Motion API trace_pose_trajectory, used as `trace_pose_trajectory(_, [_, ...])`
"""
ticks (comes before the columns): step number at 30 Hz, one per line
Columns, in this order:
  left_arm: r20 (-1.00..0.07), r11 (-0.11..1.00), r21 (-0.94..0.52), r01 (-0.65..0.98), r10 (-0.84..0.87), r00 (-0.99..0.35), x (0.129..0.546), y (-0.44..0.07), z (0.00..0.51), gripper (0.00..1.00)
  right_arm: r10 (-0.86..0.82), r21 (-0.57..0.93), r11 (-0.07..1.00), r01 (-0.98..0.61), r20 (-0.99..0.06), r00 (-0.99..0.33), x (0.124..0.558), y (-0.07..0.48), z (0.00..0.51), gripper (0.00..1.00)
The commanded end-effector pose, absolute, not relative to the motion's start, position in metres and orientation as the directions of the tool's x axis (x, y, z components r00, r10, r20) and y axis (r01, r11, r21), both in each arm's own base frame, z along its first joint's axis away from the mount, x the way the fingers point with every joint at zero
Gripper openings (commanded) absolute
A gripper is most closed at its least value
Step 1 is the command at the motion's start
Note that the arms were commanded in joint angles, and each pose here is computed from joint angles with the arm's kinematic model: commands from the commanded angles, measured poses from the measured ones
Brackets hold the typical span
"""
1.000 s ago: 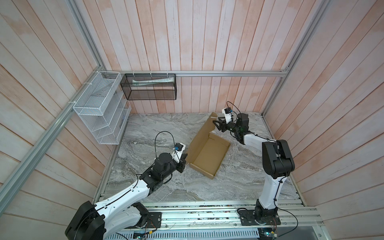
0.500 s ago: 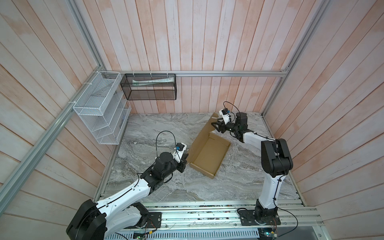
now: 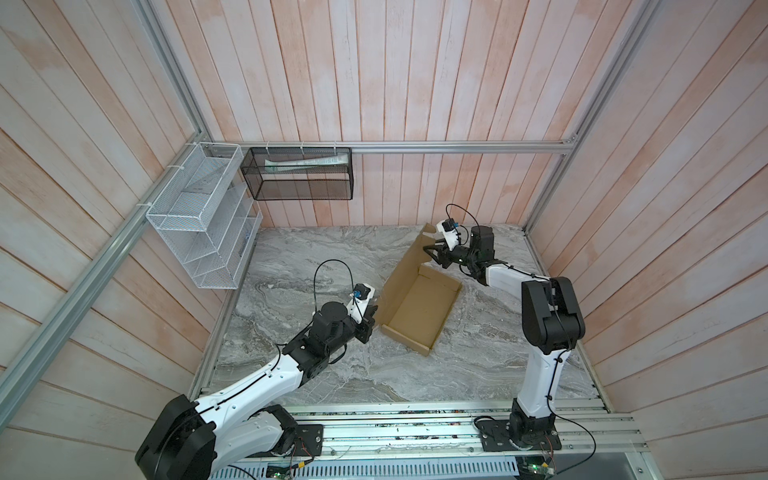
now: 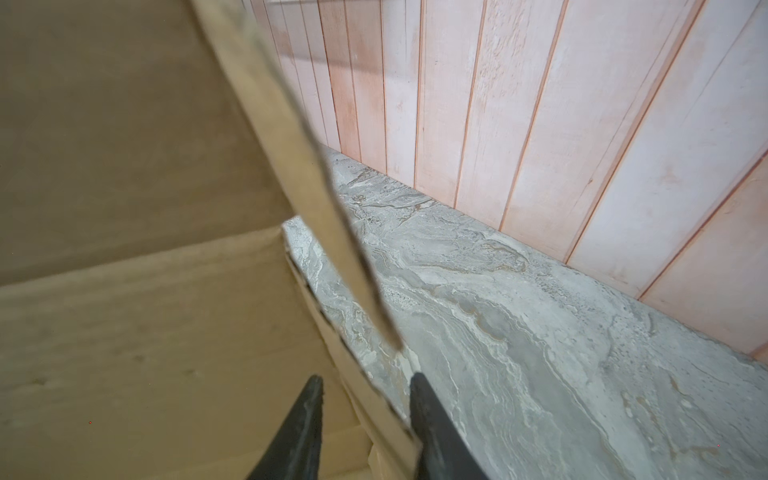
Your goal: Fold the paper box
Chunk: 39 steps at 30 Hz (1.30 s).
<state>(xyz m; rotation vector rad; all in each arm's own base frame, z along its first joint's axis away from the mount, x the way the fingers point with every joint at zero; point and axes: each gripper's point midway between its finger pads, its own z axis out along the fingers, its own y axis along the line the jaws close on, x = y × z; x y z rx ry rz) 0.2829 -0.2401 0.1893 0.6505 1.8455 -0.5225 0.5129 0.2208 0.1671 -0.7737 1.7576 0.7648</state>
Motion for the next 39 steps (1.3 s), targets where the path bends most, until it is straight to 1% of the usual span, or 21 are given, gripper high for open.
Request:
trace_pose_trajectory(1, [-0.956, 0.755, -0.034, 0.655, 0.166, -0.241, 0.29, -0.244, 0.21, 0.0, -0.147, 0.13, 0.581, -0.803, -0.954, -0.26, 0.506, 0.225, 0.168, 0.31])
trace_pose_trajectory(8, [-0.955, 0.761, -0.031, 0.648, 0.169, -0.244, 0.29, -0.241, 0.208, 0.0, -0.141, 0.128, 0.591, -0.797, -0.956, -0.258, 0.507, 0.225, 0.168, 0.23])
trace_pose_trajectory(14, [-0.954, 0.768, -0.035, 0.639, 0.164, -0.25, 0.293, -0.24, 0.208, 0.0, -0.147, 0.117, 0.599, -0.792, -0.956, -0.253, 0.505, 0.227, 0.166, 0.15])
trace_pose_trajectory(19, [-0.952, 0.778, -0.04, 0.627, 0.16, -0.259, 0.295, -0.239, 0.208, 0.01, -0.159, 0.1, 0.609, -0.787, -0.956, -0.245, 0.502, 0.228, 0.165, 0.1])
trace_pose_trajectory(26, [-0.954, 0.797, -0.041, 0.602, 0.148, -0.26, 0.297, -0.233, 0.209, 0.11, -0.156, 0.1, 0.633, -0.768, -0.955, -0.253, 0.502, 0.228, 0.164, 0.07])
trace_pose_trajectory(36, [-0.954, 0.842, -0.048, 0.537, 0.12, -0.274, 0.305, -0.218, 0.208, 0.33, -0.137, 0.124, 0.702, -0.701, -0.943, -0.304, 0.501, 0.22, 0.158, 0.02])
trace_pose_trajectory(39, [-0.956, 0.859, -0.044, 0.51, 0.112, -0.272, 0.31, -0.211, 0.21, 0.36, -0.134, 0.134, 0.728, -0.672, -0.934, -0.331, 0.497, 0.217, 0.154, 0.01])
